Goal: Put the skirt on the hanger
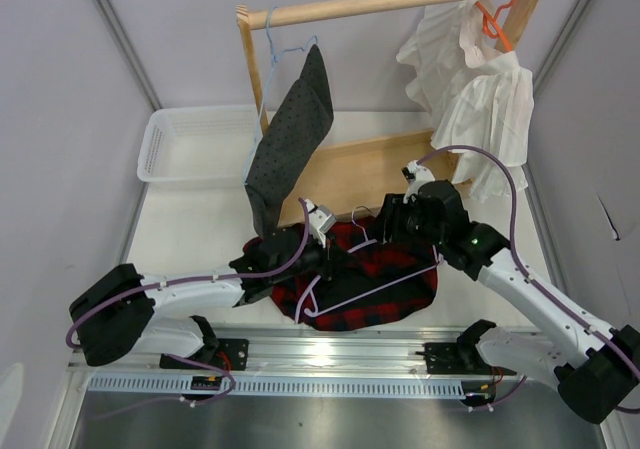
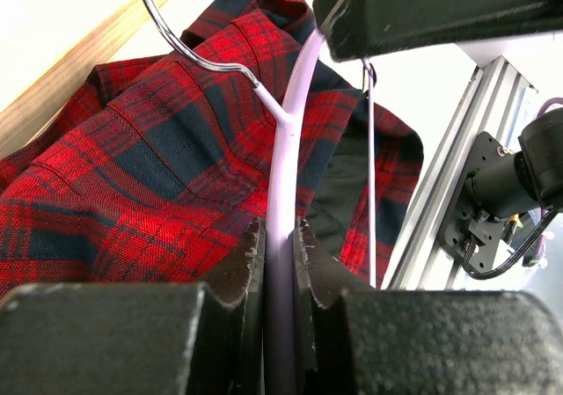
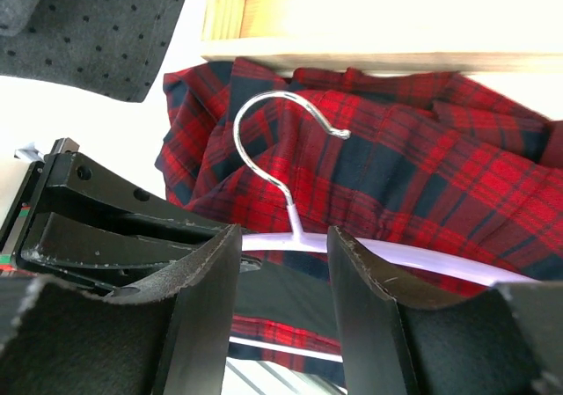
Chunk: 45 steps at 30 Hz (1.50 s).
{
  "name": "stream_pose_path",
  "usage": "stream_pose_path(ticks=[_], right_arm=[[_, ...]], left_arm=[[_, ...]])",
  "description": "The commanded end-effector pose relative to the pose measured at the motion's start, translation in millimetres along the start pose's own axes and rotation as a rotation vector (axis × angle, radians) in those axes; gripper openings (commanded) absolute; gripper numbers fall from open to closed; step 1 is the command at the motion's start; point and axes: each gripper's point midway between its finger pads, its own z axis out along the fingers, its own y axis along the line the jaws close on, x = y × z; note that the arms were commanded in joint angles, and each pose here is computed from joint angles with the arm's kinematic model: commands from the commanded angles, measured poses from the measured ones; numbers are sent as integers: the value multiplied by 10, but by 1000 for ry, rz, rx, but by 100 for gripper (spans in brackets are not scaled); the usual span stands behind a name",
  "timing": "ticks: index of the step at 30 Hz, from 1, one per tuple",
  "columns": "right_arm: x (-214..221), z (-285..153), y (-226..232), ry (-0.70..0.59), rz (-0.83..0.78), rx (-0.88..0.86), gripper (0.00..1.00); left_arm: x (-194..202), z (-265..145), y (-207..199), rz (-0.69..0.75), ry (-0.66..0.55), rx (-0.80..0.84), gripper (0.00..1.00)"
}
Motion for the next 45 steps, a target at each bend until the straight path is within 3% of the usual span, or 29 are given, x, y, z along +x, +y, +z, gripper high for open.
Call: stream_pose_path(ticks=[1, 8, 25, 33, 42, 45], right_arm=[[-54, -109, 10, -33, -35, -25, 50], [-26, -6, 79, 3, -61, -108, 43], [1, 300, 55, 28, -119, 76, 43], [46, 315, -27, 12, -126, 157, 31], [105, 363, 10, 12, -130, 158, 30], [115, 372, 7, 8, -130, 168, 25]], left_arm=[[-361, 19, -229, 43, -115, 84, 0], [-361, -16, -220, 44, -120, 80, 0], [-424, 26, -276, 48, -120, 100, 0], [-471, 31, -300, 53, -129, 106, 0], [-506, 62, -315, 54, -134, 110, 0], [-485, 72, -308, 53, -128, 109, 0]])
